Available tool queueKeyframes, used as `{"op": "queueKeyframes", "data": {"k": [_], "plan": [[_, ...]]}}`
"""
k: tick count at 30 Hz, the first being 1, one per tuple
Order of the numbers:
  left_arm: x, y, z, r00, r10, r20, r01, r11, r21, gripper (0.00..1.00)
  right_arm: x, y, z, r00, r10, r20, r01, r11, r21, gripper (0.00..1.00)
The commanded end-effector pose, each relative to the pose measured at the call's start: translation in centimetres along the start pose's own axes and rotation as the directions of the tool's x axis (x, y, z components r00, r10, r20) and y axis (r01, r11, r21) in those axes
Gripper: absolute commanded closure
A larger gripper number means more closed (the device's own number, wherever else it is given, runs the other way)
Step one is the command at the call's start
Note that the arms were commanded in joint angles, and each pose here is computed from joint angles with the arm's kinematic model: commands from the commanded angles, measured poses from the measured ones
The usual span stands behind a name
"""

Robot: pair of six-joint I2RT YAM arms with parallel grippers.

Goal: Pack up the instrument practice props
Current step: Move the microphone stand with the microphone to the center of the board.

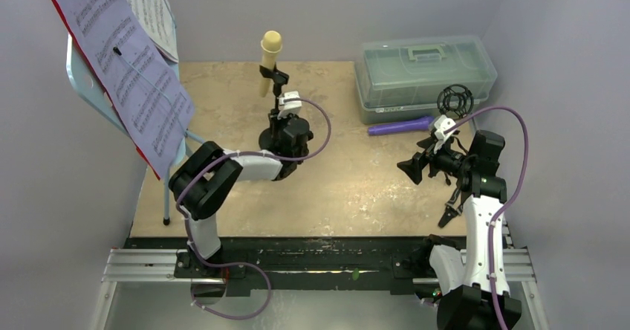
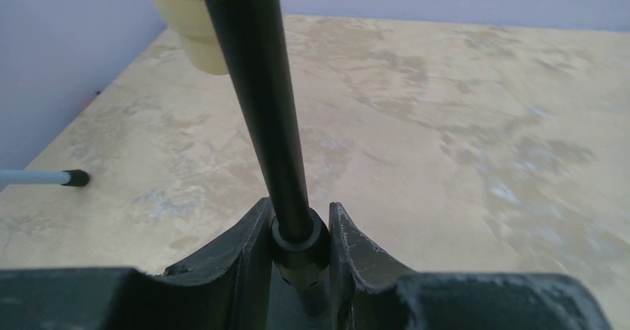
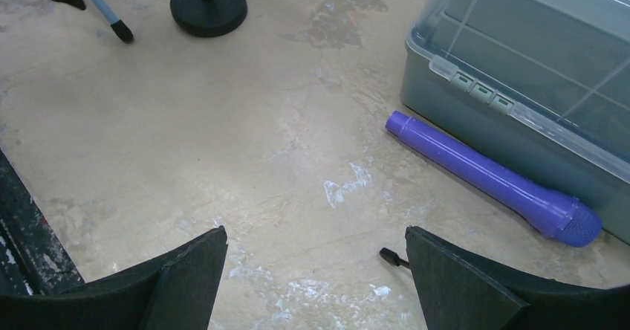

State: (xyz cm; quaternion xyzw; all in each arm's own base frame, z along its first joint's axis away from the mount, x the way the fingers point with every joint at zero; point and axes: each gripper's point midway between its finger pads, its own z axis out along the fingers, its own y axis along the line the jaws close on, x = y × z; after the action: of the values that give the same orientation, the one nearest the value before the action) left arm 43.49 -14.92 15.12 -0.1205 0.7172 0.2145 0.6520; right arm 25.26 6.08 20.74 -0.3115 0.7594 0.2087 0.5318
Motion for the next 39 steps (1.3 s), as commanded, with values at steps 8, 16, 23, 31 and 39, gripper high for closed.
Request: {"op": "queueKeyframes", "data": {"k": [8, 16, 23, 31, 39], "plan": [[-7.8, -8.5, -10.6, 0.973, -0.21, 0.096, 0.12, 0.816, 0.566, 1.0, -0.2, -0.4, 0.1, 1.0, -0.023, 0.004, 0.023, 1.0, 0.013, 0.06], [-9.1, -13.5, -16.8, 0.929, -0.368, -0.022, 0.238, 0.551, 0.8, 1.0, -0.2, -0.3, 0.1, 1.0, -0.024, 0.004, 0.024, 1.0, 0.01, 0.06], [-8.5, -16.7, -21.1, 0.922, -0.384, -0.04, 0.242, 0.494, 0.835, 1.0, -0.2, -0.2, 0.1, 1.0, -0.026, 0.003, 0.025, 1.0, 0.009, 0.06], [-7.4, -18.8, -24.7, 0.921, -0.388, -0.022, 0.223, 0.481, 0.848, 1.0, -0.2, -0.2, 0.2, 1.0, -0.03, 0.002, 0.03, 1.0, 0.005, 0.06], [-5.1, -19.6, -26.4, 0.94, -0.339, -0.027, 0.192, 0.463, 0.866, 0.97, -0.2, -0.1, 0.1, 0.999, -0.035, 0.002, 0.035, 0.999, 0.006, 0.06]]}}
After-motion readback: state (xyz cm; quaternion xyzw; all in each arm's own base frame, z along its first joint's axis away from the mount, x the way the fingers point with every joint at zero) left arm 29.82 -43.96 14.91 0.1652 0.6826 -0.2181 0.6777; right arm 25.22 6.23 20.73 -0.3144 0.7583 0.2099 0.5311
